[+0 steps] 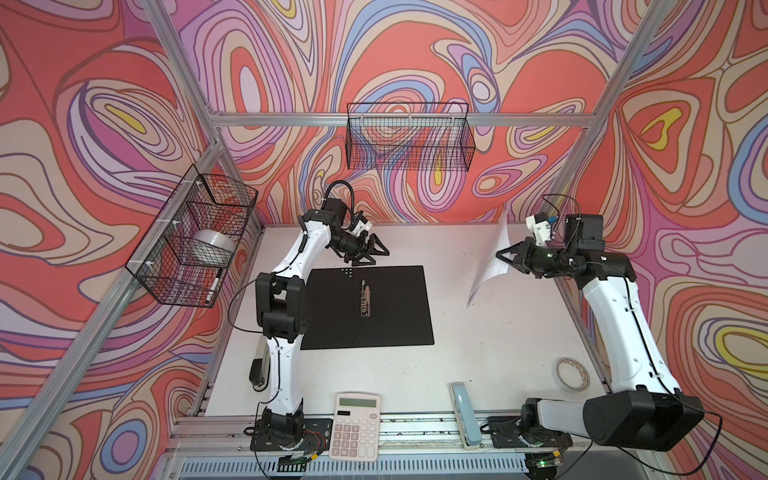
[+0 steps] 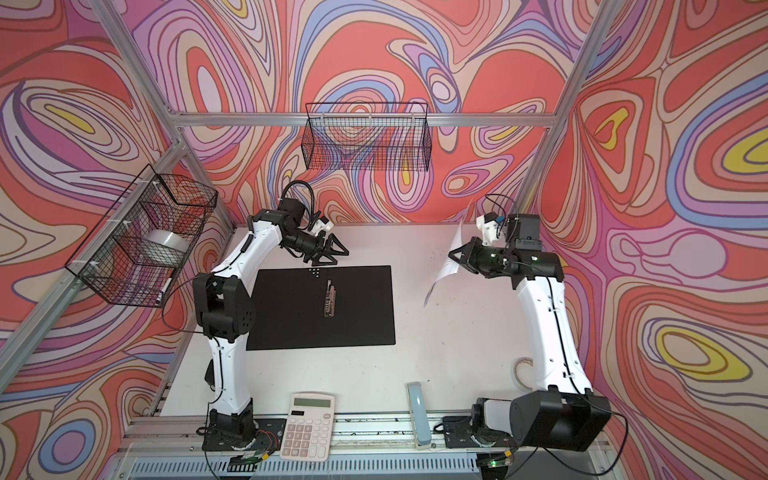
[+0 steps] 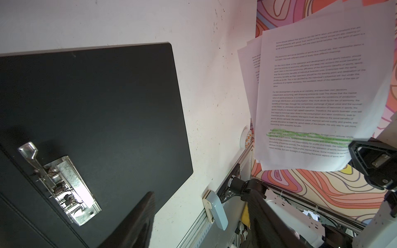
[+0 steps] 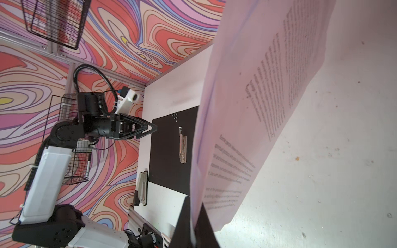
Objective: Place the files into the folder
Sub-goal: 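Lift the pinched paper stack upright with the right gripper while the left withdraws, then carry the papers over the black folder and lay them down with the right gripper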
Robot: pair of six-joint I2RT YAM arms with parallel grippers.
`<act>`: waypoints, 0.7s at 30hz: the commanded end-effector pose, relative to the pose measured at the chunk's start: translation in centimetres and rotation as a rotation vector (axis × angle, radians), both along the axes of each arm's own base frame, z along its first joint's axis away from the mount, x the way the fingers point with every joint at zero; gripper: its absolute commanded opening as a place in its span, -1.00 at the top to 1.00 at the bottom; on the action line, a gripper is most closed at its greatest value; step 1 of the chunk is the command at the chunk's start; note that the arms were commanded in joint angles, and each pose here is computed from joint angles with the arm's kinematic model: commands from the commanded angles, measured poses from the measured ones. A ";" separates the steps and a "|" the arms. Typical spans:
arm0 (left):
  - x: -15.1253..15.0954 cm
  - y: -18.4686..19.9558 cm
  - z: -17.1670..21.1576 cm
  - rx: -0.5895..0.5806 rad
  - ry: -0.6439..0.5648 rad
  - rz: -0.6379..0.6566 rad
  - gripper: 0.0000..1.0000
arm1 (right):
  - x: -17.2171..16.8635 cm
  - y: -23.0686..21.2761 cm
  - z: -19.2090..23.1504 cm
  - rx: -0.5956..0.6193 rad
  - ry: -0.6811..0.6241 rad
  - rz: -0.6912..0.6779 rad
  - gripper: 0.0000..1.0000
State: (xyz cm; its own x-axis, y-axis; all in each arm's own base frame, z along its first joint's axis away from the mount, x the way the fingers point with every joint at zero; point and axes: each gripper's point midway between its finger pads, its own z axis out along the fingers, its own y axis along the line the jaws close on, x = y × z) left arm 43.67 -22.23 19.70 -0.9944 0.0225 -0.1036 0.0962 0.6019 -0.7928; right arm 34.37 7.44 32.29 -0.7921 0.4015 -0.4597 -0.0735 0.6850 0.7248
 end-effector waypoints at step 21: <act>1.5 6.0 4.8 0.001 -0.126 0.147 -0.38 | -0.1 14.6 5.1 0.180 -0.153 0.317 1.00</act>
State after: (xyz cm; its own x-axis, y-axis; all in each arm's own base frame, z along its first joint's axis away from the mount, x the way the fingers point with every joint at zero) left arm 45.19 -17.20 22.73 -0.9781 -0.0955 -0.1851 0.0882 0.6150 -0.7836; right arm 33.87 21.48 34.54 -0.8629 0.2045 -0.4621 -0.3096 0.5089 0.8033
